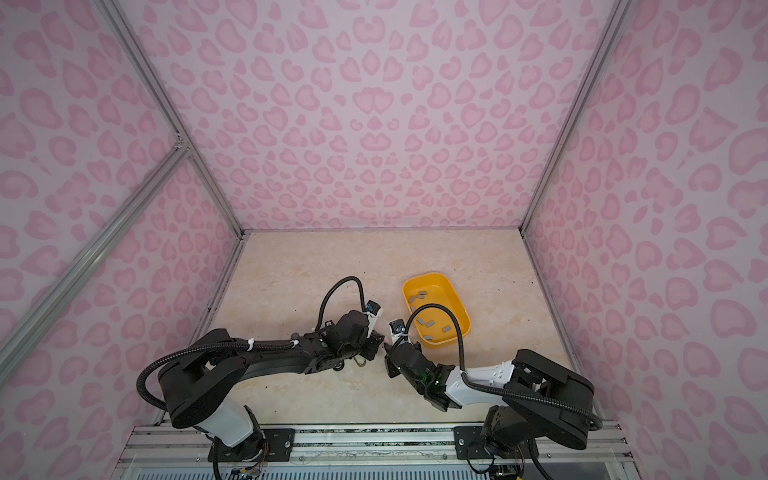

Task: Load the staples into the stapler
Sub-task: 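Press the pink stapler's top arm shut with the left gripper while the right steadies it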

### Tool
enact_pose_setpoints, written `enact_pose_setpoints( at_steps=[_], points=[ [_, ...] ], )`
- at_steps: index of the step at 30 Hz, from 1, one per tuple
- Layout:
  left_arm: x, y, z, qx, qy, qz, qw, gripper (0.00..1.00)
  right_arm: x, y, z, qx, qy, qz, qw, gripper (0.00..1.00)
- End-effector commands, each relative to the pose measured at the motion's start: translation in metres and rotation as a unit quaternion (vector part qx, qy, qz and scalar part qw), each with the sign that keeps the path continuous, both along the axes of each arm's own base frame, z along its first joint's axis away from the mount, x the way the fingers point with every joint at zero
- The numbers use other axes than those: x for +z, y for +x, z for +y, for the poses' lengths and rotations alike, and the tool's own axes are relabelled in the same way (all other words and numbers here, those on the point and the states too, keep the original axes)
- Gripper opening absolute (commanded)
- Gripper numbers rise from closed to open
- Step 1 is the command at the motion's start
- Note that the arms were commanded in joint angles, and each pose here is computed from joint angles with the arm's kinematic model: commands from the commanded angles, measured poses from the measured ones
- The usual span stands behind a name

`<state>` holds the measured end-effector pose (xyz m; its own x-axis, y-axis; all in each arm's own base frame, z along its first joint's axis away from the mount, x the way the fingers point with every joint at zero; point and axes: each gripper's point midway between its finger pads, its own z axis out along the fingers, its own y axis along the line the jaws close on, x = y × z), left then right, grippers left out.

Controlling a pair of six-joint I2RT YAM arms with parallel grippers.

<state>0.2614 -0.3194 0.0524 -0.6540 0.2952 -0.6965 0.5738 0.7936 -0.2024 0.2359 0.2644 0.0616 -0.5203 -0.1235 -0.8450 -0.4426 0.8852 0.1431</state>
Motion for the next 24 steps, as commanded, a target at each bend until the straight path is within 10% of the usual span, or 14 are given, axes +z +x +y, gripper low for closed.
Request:
enact_pose_setpoints(
  at_steps=[1,24],
  points=[
    [0.009,0.002,-0.004,-0.004,-0.014,-0.019,1.000,0.30,-0.009,-0.001,-0.003,-0.004,-0.009,0.012,1.000,0.29],
    [0.001,-0.009,-0.005,-0.015,-0.011,-0.021,1.000,0.26,0.014,-0.003,-0.010,-0.006,0.006,-0.007,1.000,0.29]
  ],
)
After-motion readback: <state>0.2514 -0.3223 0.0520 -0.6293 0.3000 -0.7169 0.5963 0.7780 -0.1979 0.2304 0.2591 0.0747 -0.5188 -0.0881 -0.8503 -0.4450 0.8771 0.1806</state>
